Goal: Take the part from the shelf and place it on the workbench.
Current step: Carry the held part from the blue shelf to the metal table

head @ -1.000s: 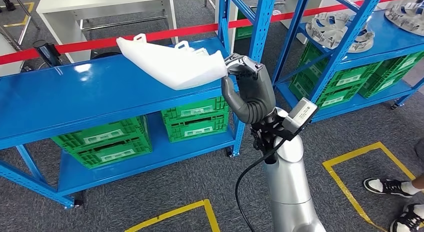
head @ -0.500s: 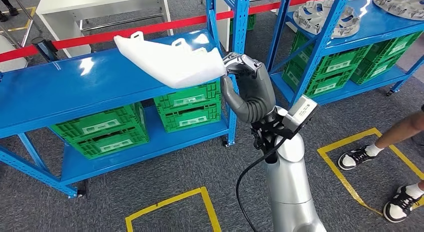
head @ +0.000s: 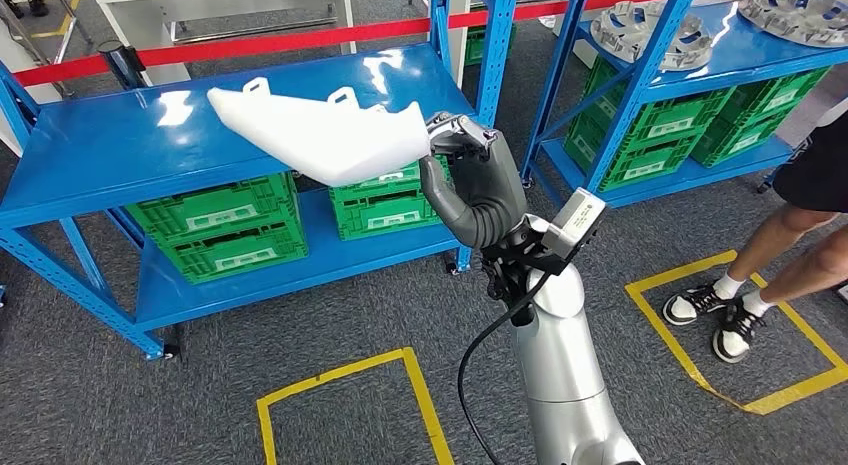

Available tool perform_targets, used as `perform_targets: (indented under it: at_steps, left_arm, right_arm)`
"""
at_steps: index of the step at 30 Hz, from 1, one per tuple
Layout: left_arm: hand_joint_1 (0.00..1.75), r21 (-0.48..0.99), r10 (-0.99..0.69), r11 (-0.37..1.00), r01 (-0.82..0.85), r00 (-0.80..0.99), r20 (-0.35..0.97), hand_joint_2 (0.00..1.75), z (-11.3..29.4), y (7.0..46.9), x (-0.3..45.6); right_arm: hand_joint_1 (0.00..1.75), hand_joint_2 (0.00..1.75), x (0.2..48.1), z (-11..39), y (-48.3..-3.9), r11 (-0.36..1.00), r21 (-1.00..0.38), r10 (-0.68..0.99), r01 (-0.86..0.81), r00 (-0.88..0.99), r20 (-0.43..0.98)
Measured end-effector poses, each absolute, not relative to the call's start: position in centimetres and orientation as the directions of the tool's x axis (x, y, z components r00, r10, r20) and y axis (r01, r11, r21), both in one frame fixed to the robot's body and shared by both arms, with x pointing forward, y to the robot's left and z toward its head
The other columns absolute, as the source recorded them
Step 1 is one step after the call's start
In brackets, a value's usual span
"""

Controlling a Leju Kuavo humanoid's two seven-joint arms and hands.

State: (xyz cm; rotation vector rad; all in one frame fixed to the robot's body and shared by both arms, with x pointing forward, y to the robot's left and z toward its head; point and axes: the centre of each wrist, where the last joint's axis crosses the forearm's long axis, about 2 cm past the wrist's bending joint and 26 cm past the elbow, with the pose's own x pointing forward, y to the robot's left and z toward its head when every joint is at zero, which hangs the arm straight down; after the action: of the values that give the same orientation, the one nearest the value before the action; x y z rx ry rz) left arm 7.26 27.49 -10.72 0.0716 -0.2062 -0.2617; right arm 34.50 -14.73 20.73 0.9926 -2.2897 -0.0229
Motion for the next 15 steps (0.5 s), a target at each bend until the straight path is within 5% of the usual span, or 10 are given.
perform_targets:
  at_steps: [15]
  left_arm:
    - [0.00,0.089,-0.278,0.960,0.266,0.942,0.188,1.75,-10.75,27.49,7.08]
  right_arm:
    - [1.75,1.75,34.23,20.34,-14.52,0.710,0.272,-0.673,-0.650,-0.510,0.536]
